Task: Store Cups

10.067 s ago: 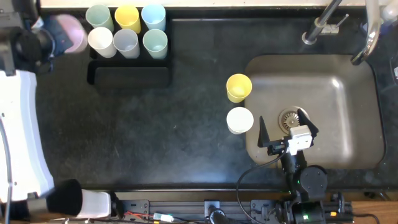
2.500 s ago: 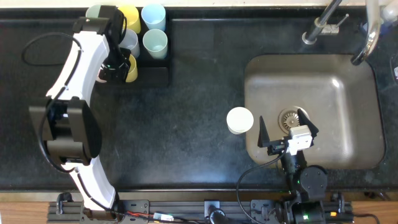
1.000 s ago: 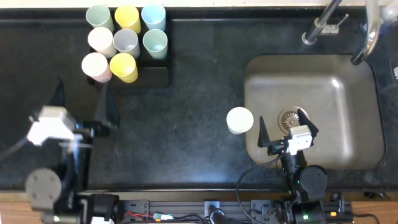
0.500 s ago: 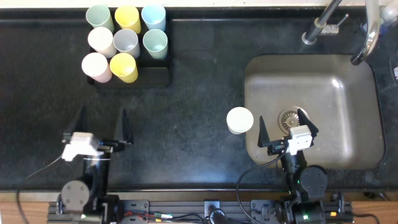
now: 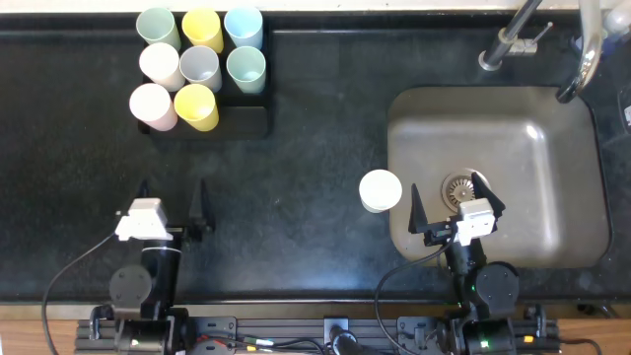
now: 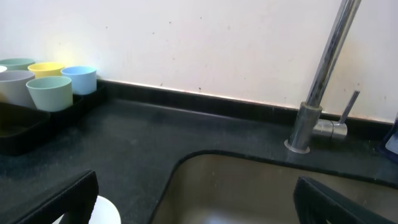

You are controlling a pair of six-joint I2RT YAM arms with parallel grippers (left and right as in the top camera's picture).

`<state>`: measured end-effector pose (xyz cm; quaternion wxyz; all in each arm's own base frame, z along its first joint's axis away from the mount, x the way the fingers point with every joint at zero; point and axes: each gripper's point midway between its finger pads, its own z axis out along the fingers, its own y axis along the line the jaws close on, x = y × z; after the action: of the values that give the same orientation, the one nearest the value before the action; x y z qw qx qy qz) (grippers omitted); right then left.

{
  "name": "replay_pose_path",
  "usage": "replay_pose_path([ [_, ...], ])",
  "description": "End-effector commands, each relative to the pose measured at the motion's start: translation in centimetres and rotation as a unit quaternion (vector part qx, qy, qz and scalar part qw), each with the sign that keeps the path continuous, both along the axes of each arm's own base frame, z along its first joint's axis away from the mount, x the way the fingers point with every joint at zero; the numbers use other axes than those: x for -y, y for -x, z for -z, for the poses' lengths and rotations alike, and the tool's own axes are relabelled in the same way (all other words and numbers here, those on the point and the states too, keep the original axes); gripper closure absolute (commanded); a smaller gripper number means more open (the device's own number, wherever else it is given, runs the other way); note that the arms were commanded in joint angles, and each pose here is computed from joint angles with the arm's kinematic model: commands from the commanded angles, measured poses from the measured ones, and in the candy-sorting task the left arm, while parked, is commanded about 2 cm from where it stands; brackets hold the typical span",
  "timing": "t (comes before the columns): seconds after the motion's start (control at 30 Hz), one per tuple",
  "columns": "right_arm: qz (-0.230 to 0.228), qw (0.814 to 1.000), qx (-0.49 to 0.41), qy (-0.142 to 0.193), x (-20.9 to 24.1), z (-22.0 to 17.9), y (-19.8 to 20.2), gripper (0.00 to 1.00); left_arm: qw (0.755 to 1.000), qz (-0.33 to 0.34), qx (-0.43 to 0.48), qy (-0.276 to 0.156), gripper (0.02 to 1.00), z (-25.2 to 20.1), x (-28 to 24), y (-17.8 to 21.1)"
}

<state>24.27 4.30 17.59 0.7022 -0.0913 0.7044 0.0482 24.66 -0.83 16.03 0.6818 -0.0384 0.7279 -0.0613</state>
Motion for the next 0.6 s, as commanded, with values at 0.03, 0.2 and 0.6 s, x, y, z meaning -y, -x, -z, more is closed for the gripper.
replay_pose_path([
  [0.03, -0.003, 1.000, 0.000, -0.002, -0.10, 0.31, -0.01, 0.003, 1.000, -0.004, -0.006, -0.006, 0.018, 0.35, -0.22, 0.08],
  [0.2, -0.003, 1.000, 0.000, -0.002, -0.10, 0.31, -0.01, 0.003, 1.000, -0.006, -0.008, -0.006, 0.018, 0.42, -0.25, 0.08],
  [0.6, -0.003, 1.000, 0.000, -0.002, -0.10, 0.31, -0.01, 0.003, 1.000, -0.006, -0.008, -0.006, 0.018, 0.44, -0.25, 0.08],
])
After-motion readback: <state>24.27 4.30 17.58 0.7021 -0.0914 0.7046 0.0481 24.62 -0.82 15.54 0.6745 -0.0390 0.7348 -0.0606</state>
